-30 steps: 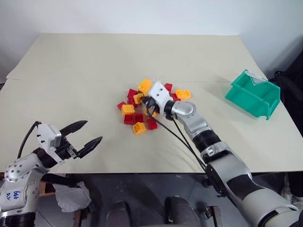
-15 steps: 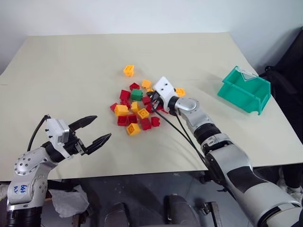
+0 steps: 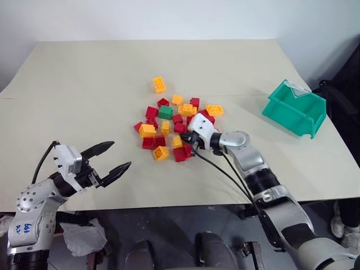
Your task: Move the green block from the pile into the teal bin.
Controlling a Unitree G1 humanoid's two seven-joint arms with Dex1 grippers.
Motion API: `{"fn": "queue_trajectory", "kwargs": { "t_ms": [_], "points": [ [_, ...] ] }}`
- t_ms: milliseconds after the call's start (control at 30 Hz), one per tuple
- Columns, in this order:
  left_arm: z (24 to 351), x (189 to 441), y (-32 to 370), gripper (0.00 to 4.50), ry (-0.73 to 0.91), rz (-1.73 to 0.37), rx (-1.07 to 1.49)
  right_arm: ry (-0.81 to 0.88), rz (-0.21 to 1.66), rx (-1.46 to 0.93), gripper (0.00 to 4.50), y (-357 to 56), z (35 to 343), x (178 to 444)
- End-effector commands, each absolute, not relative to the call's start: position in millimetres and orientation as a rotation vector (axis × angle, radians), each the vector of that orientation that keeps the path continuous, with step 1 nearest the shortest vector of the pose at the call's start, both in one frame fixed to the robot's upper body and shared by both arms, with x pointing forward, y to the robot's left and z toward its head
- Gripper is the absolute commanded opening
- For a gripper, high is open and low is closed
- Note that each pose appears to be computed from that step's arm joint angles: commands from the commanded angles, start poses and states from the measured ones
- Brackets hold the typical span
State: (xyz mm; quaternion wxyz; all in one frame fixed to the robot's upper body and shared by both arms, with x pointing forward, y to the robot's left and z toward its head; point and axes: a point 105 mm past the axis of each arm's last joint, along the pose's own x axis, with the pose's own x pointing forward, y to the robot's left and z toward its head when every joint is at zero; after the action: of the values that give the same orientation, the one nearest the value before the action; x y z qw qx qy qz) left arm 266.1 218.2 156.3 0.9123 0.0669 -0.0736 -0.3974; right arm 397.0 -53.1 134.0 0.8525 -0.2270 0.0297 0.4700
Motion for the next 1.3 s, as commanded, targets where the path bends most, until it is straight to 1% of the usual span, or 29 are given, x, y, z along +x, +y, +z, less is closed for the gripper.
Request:
{"fn": "queue_trajectory", "kwargs": {
  "t_ms": [33, 100, 167, 333, 367, 433, 467, 600, 733, 767, 833, 933, 1033, 1133, 1300],
  "points": [
    [161.2, 264.8, 220.5, 4.5, -0.175, -0.806, 0.147, 0.002, 0.914, -0.462, 0.02, -82.7, 155.8, 398.6],
    [161.3, 265.1, 223.3, 4.5, -0.173, -0.799, 0.147, -0.002, 0.882, -0.457, 0.02, -101.4, 157.4, 397.2],
    [161.4, 265.4, 226.4, 4.5, -0.171, -0.788, 0.146, -0.03, 0.878, -0.417, 0.02, -110.4, 163.7, 393.0],
    [163.2, 268.1, 236.4, 4.5, -0.179, -0.746, 0.137, -0.087, 0.905, -0.325, 0.02, -113.9, 180.3, 383.4],
    [163.6, 268.5, 237.6, 4.5, -0.18, -0.74, 0.138, -0.088, 0.908, -0.3, 0.18, -113.6, 182.9, 382.1],
    [164.6, 268.8, 239.4, 4.5, -0.182, -0.732, 0.146, -0.062, 0.944, -0.273, 0.57, -111.6, 182.6, 375.6],
    [165.4, 268.8, 240.7, 4.5, -0.184, -0.726, 0.149, -0.054, 0.963, -0.27, 0.86, -111.2, 182.0, 371.6],
    [168.4, 269.8, 247.4, 4.5, -0.194, -0.69, 0.156, -0.049, 0.963, -0.257, 2.2, -113.5, 181.4, 366.1],
    [170.1, 270.8, 251.2, 4.5, -0.205, -0.66, 0.144, -0.065, 0.956, -0.245, 3.6, -107.9, 186.1, 369.9],
    [170.1, 271.0, 251.1, 4.5, -0.205, -0.659, 0.144, -0.069, 0.96, -0.239, 3.86, -105.4, 187.7, 370.9],
    [170.9, 271.5, 251.6, 4.5, -0.208, -0.653, 0.141, -0.082, 0.933, -0.24, 4.46, -91.6, 194.6, 384.8],
    [172.0, 272.9, 251.8, 4.5, -0.212, -0.647, 0.138, -0.065, 0.927, -0.227, 4.46, -71.5, 199.3, 401.4],
    [173.3, 274.5, 250.5, 4.5, -0.217, -0.647, 0.136, -0.053, 0.942, -0.268, 4.46, -46.8, 201.5, 417.5],
    [173.7, 275.7, 247.8, 4.5, -0.219, -0.655, 0.134, -0.005, 0.913, -0.299, 4.46, -26.8, 201.8, 434.5],
    [176.9, 277.9, 248.2, 4.5, -0.231, -0.651, 0.137, 0.047, 0.856, -0.315, 4.46, -2.2, 200.2, 448.6]
  ]
}}
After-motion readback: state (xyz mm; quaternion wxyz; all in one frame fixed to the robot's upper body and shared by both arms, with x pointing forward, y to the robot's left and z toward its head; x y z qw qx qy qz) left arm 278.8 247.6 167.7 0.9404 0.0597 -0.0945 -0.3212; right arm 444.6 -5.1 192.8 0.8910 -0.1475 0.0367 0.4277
